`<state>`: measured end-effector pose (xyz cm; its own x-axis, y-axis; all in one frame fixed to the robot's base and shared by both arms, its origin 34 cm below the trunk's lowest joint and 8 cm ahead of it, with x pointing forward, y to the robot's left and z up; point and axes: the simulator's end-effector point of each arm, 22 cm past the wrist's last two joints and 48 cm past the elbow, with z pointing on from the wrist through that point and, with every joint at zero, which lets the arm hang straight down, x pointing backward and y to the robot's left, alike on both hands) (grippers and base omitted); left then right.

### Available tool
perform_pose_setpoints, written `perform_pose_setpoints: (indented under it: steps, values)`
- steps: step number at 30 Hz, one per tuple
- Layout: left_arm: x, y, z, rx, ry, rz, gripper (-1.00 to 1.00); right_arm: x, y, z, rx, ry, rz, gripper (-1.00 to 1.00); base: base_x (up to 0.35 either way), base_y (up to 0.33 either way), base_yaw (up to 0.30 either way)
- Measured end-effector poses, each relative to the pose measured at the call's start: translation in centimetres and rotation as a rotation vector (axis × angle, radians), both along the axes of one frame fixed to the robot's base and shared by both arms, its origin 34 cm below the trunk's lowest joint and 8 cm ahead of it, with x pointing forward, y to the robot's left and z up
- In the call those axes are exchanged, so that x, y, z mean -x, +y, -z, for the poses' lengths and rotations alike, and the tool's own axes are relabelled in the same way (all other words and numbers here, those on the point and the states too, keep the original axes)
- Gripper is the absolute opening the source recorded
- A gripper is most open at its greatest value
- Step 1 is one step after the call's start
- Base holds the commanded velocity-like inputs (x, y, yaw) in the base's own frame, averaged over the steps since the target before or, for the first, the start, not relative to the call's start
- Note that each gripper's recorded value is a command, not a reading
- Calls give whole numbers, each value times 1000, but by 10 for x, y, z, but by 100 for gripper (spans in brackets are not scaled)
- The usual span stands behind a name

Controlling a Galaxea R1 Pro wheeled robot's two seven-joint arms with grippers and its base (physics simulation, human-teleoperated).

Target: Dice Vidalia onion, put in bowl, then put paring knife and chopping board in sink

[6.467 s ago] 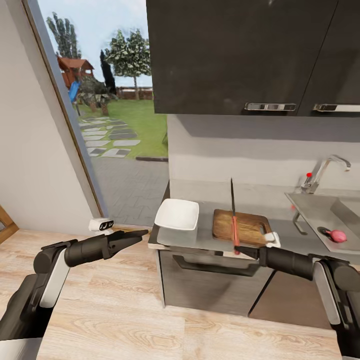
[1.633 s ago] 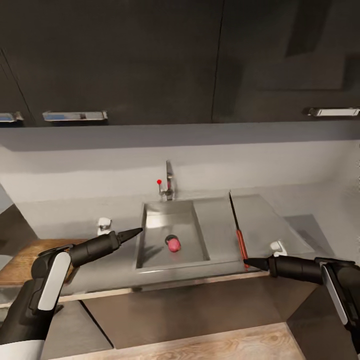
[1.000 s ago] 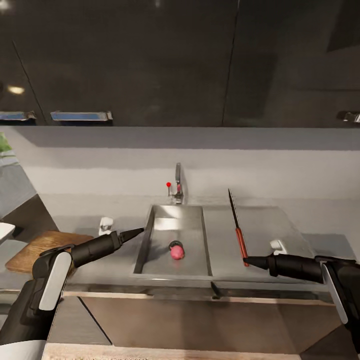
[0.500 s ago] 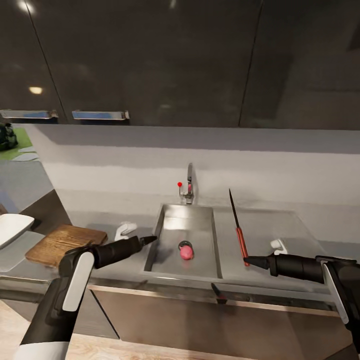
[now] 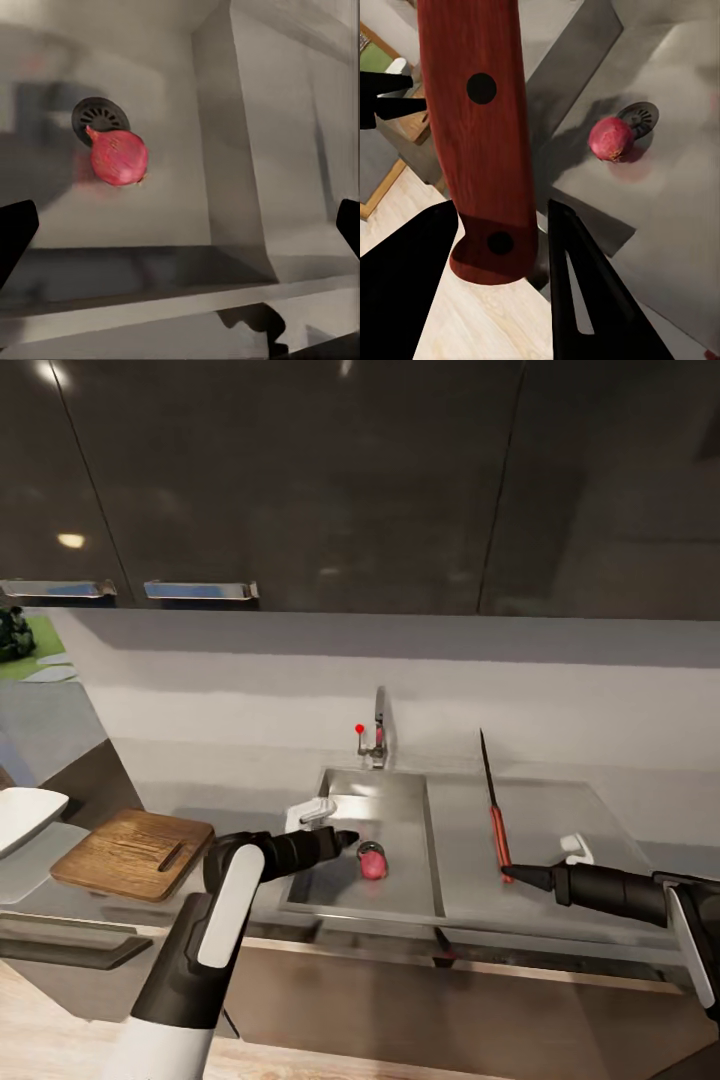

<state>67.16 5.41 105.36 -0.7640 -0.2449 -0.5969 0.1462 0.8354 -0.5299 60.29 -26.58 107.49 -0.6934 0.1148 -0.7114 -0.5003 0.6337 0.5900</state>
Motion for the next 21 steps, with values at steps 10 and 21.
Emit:
perform_pose_setpoints:
  steps: [10,21]
  values:
    - [11,-45,9,-66,11,131,100,0,1,-1,-4,-1,-1,-100,189,-8,0]
    - [11,-51,15,-86,24,154,100,0,0,3,-3,9,3,-100,161,-37,0]
